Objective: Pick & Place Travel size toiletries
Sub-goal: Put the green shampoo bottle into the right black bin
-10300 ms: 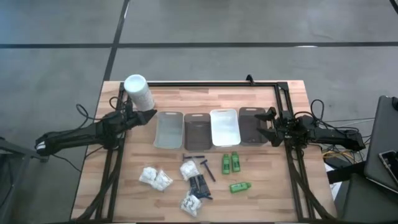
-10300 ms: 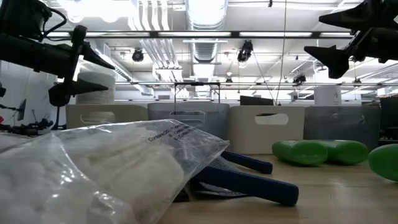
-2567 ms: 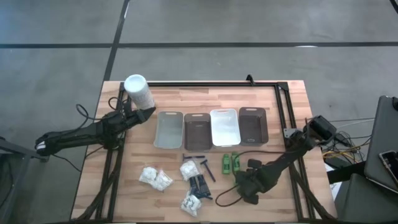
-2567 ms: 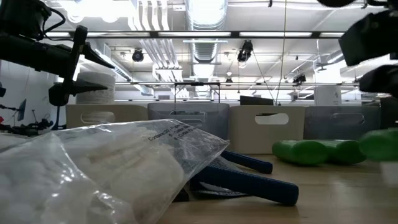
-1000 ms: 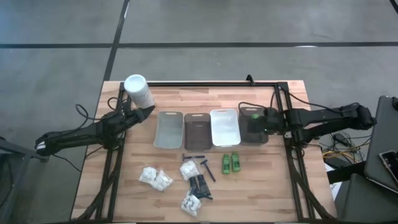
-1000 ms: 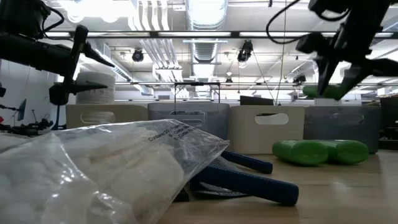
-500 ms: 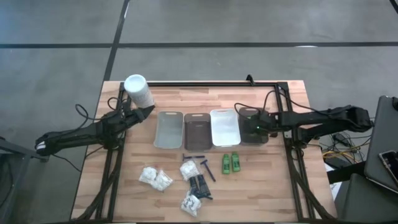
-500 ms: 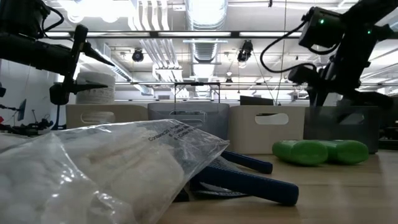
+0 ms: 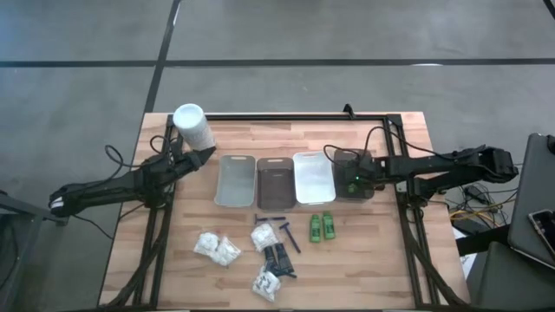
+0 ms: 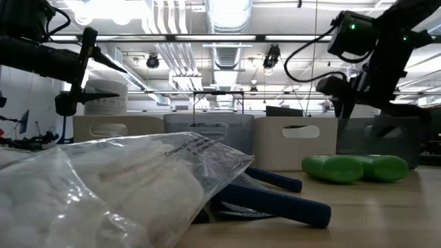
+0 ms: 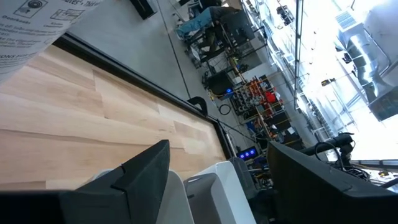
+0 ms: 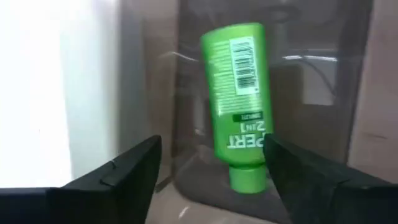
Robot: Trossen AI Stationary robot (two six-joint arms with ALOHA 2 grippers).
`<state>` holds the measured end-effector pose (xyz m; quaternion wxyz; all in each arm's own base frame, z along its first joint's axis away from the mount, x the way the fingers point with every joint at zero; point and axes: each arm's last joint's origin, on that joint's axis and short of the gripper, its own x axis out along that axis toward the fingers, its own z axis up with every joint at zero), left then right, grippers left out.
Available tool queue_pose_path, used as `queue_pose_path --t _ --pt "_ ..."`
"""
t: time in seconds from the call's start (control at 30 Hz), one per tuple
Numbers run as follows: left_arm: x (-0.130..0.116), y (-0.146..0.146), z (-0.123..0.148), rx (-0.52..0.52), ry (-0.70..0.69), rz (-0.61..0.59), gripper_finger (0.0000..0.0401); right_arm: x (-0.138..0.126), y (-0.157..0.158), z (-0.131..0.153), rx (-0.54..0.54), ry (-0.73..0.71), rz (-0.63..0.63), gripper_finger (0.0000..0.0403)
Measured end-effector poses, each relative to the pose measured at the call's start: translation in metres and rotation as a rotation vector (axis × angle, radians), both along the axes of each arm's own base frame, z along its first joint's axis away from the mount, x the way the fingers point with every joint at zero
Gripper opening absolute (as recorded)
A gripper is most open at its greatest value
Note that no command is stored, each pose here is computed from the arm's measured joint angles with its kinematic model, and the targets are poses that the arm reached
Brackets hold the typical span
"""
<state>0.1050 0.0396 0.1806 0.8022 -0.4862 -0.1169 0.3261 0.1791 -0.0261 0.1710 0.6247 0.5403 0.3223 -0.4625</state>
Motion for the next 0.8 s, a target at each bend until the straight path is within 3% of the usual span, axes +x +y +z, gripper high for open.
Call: queue_pose_path --t 0.37,0.53,0.8 --pt "0.000 0.000 0.000 0.001 -0.003 0.000 0.0273 0.024 0.009 0.058 -0.107 -0.082 0.143 0.0328" --pt "0.000 0.000 0.000 0.005 0.002 -0.001 0.0273 0.035 0.029 0.073 -0.066 -0.081 0.181 0.0327" --pt "0.000 0.000 0.000 0.009 0.005 -0.002 0.0273 0.064 0.079 0.069 0.017 0.049 0.213 0.0331"
